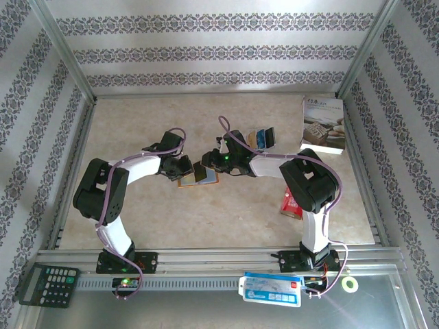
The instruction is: Take the credit cards out of the card holder
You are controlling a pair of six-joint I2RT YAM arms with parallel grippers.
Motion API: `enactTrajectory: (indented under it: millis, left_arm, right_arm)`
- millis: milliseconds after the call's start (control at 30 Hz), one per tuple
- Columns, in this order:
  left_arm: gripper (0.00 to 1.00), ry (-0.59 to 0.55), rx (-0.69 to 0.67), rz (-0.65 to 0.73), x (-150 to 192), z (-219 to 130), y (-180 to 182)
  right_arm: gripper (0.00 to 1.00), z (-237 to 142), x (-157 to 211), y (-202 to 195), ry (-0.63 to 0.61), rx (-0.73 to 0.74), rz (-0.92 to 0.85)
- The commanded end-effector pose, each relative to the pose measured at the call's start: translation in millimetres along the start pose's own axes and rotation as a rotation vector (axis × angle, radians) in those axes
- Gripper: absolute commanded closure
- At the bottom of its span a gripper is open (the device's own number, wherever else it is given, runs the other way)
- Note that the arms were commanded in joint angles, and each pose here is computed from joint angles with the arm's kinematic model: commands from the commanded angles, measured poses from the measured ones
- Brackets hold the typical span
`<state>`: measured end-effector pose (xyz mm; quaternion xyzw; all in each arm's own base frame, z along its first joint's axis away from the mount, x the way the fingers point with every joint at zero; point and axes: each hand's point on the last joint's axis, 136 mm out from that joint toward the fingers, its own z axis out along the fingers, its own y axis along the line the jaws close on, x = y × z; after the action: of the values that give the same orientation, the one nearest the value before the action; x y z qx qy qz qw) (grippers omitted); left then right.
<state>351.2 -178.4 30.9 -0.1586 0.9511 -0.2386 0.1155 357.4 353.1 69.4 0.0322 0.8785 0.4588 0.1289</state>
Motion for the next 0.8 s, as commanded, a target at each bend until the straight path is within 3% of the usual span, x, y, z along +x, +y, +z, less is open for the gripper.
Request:
enactTrajectory:
  millis: [0,200,500,767]
  left_arm:
    - [0.87,0.014,0.0,0.031,6,10,4]
    - [0.87,0.015,0.006,0.058,7,8,2]
    - [0.85,-0.029,0.109,0.086,-3,-17,-28]
    - [0.8,-0.051,0.171,0.07,-10,-25,-44]
  right_arm:
    - [0.72,5,8,3,0.001,-0.008,-0.015]
    - [0.72,7,17,-5,0.004,0.041,-0.026]
    - [0.67,-19,9,-40,-0.048,0.297,-0.094]
    - [0.66,1,18,-44,0.037,0.288,-0.084]
